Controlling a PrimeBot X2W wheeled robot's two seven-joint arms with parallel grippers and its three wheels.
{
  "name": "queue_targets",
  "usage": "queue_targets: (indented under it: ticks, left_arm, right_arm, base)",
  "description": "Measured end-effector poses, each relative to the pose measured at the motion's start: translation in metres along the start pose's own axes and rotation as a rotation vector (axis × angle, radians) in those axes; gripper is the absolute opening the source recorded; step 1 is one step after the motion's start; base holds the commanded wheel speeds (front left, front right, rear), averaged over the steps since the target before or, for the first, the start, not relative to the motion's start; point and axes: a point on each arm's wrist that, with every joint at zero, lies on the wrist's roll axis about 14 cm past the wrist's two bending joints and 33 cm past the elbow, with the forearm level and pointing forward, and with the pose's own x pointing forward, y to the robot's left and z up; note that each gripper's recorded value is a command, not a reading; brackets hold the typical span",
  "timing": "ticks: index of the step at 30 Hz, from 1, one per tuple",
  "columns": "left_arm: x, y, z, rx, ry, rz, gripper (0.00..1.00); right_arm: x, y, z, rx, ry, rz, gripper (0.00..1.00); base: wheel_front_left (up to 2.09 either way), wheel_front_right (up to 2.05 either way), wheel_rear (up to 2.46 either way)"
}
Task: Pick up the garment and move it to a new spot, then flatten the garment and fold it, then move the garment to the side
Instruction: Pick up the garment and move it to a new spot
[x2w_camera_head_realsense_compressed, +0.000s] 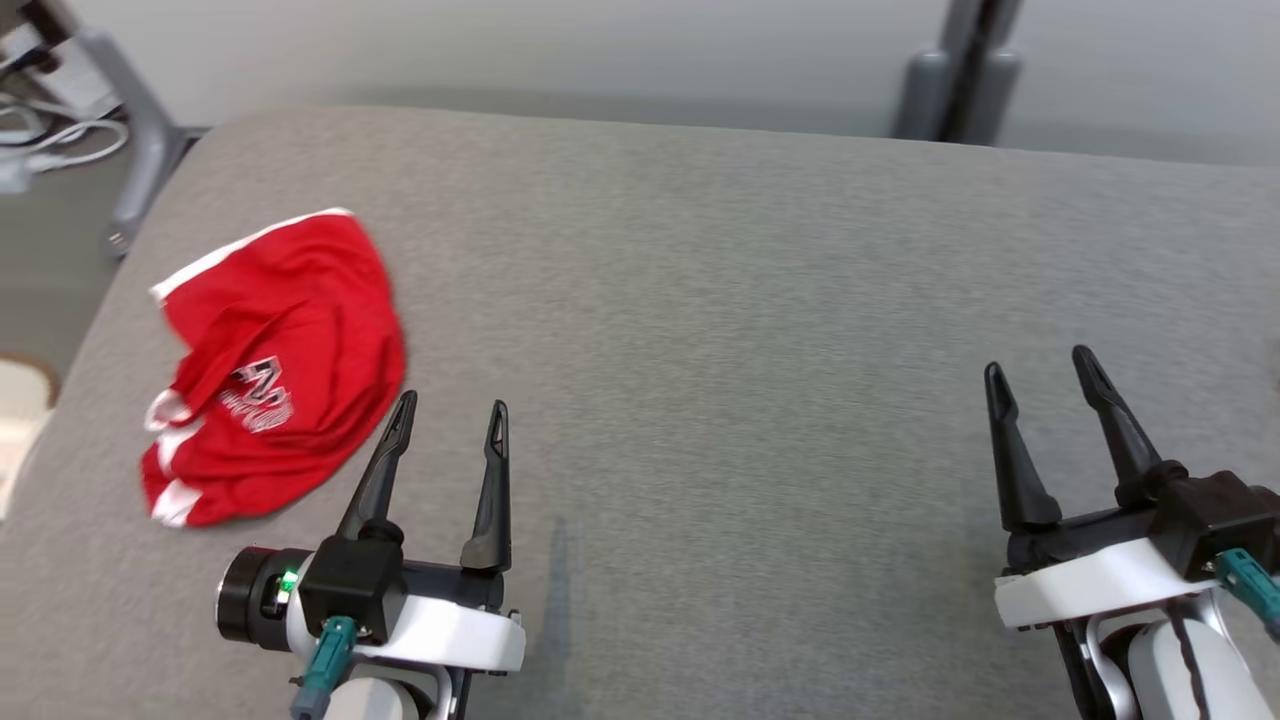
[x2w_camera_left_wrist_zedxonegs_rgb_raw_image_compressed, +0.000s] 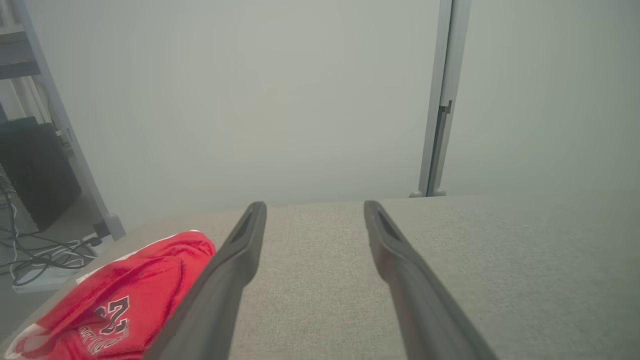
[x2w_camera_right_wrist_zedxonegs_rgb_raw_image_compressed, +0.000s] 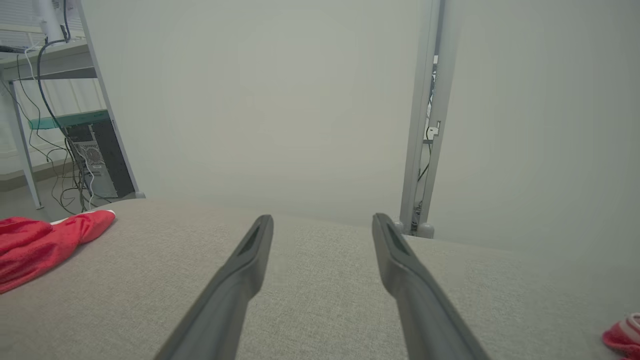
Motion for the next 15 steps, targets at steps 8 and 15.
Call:
queue_targets:
  ticks: [8,15]
  left_arm:
    - [-0.026,0.059,0.006,0.023,0.002,0.195,1.0]
    - [-0.055,0.091,0.015,0.037,-0.009,0.311,1.0]
  right_arm:
    - [0.025,0.068,-0.011,0.05,0.009,0.205,1.0]
    - [0.031,0.104,-0.015,0.082,0.018,0.3,1.0]
  base:
    - [0.0,0.0,0.0]
    - [0.0,0.0,0.0]
